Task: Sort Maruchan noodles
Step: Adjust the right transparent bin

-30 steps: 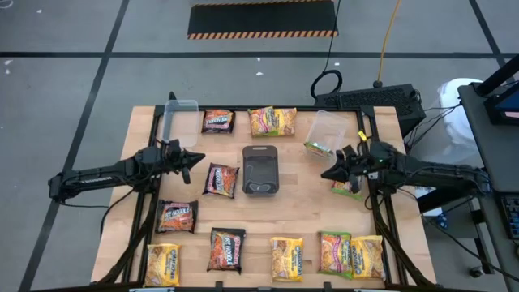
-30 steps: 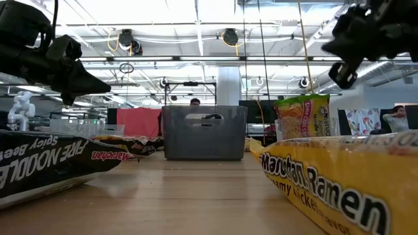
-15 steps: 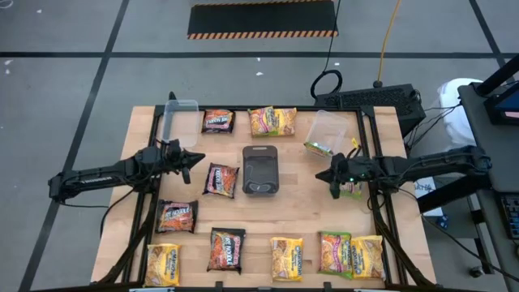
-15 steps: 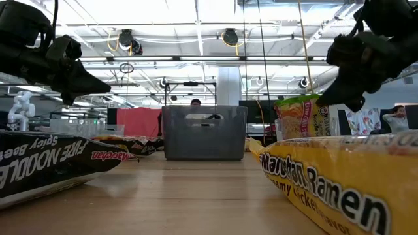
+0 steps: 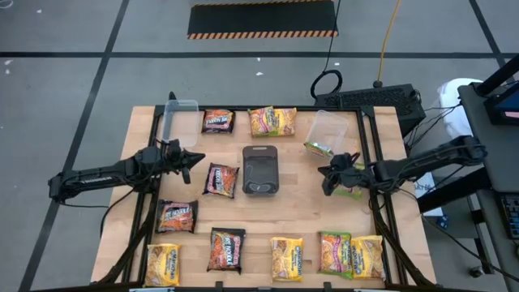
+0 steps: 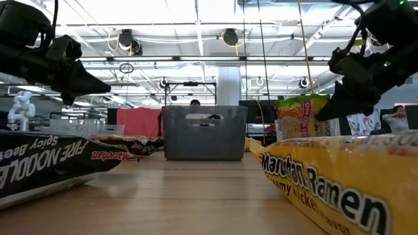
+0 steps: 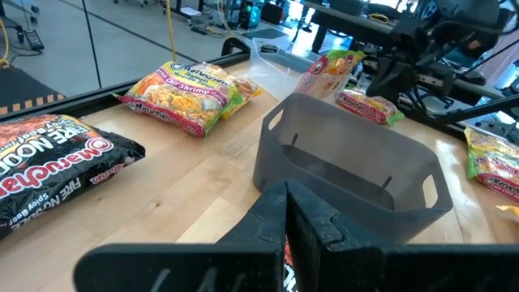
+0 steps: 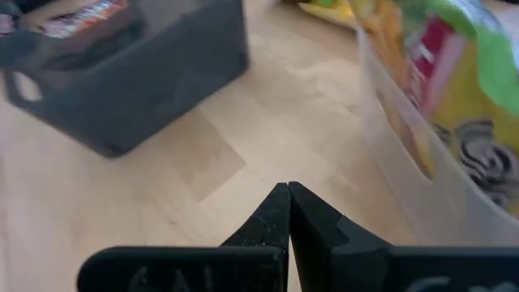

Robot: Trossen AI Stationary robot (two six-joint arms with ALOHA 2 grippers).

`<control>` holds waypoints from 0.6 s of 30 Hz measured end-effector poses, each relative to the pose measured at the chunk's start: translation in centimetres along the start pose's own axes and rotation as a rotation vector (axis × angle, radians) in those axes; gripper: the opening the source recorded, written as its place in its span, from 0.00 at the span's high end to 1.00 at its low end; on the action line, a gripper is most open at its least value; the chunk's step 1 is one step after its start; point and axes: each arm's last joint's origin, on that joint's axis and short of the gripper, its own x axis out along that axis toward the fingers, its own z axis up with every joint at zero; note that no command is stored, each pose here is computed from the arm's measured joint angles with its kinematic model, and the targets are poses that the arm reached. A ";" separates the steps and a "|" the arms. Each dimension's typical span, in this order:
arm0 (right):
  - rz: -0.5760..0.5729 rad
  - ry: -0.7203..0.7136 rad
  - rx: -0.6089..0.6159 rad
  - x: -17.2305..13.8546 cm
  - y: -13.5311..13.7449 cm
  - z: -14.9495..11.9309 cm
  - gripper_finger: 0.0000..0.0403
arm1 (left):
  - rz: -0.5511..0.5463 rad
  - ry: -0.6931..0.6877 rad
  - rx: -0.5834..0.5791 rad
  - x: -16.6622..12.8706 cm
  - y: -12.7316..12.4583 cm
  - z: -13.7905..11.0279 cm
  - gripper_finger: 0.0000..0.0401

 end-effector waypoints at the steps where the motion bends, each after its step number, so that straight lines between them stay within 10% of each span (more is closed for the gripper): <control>1: -0.023 -0.001 0.007 0.1 0.0 -0.1 1.00 | 0.000 0.000 0.000 0.0 0.0 0.0 0.99; 18: -0.280 -0.108 0.048 1.2 -0.6 -1.0 1.00 | 0.000 -0.001 -0.001 0.0 0.0 0.0 0.99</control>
